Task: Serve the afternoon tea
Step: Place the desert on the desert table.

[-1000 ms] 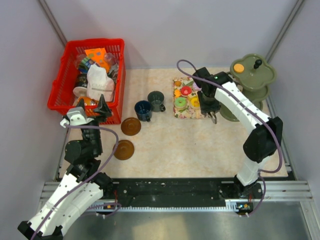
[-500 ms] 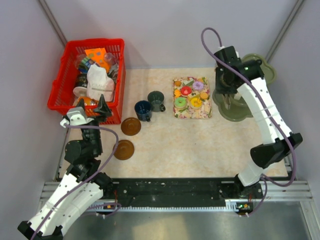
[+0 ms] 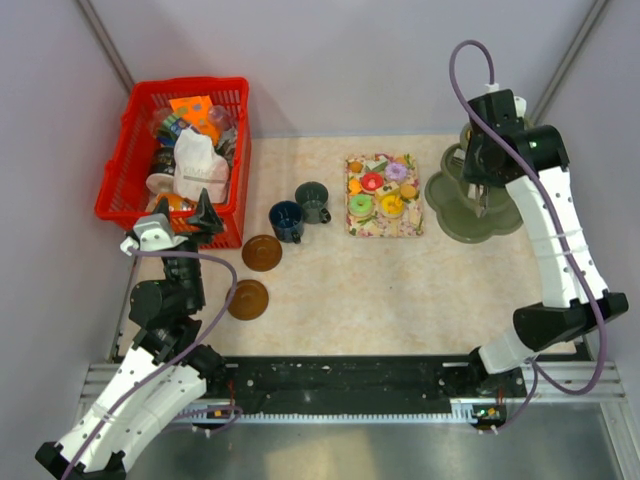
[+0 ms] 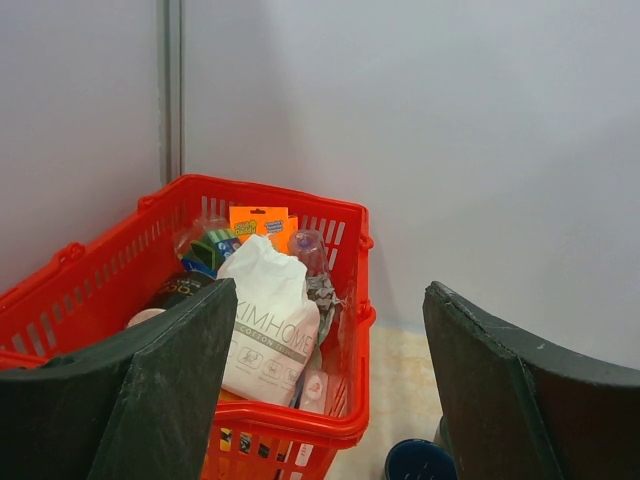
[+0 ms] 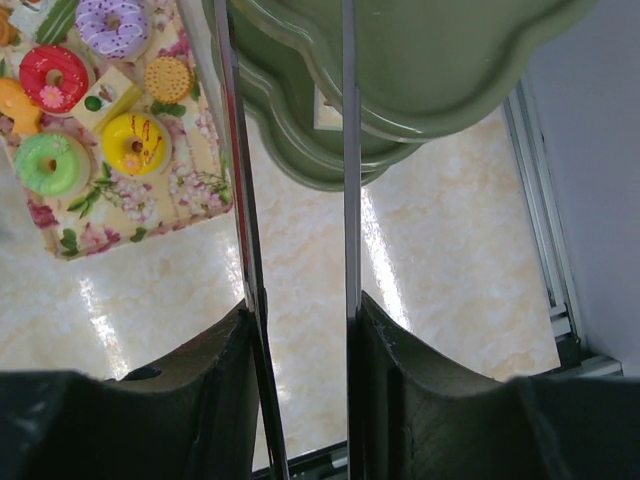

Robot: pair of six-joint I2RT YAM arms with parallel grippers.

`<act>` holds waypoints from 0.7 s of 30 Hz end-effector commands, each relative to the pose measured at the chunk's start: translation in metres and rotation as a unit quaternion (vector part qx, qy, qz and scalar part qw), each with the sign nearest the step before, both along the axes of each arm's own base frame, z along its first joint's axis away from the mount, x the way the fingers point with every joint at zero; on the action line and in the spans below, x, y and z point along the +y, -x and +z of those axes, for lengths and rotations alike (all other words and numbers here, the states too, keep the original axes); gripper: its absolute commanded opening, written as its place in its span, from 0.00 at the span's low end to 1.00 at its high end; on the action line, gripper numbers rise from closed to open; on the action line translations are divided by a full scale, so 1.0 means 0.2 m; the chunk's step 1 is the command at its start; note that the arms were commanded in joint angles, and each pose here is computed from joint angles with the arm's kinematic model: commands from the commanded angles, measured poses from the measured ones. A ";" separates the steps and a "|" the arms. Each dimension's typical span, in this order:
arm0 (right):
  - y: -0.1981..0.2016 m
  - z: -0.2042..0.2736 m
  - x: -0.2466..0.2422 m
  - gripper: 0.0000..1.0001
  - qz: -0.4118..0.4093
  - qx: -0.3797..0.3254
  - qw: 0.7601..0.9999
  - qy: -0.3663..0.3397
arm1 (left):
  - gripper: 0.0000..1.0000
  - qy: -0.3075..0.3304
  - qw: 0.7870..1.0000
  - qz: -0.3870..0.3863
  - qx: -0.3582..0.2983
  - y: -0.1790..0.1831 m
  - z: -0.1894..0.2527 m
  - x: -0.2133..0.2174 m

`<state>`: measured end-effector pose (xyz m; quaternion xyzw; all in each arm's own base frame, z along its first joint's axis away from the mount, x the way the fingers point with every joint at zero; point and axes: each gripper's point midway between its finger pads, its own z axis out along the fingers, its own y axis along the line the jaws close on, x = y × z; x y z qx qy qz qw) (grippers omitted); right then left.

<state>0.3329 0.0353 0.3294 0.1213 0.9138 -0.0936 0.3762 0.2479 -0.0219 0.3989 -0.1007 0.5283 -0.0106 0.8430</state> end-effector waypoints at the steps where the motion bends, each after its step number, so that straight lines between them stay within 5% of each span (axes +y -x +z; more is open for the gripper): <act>1: 0.23 -0.01 -0.09 0.37 -0.018 0.033 0.999 0.005 | 0.80 0.005 1.000 -0.005 -0.012 0.00 0.02 -0.01; 21: 0.30 -0.17 -0.18 0.44 -0.034 0.066 0.997 -0.001 | 0.80 0.006 1.000 -0.006 -0.012 0.00 0.02 -0.01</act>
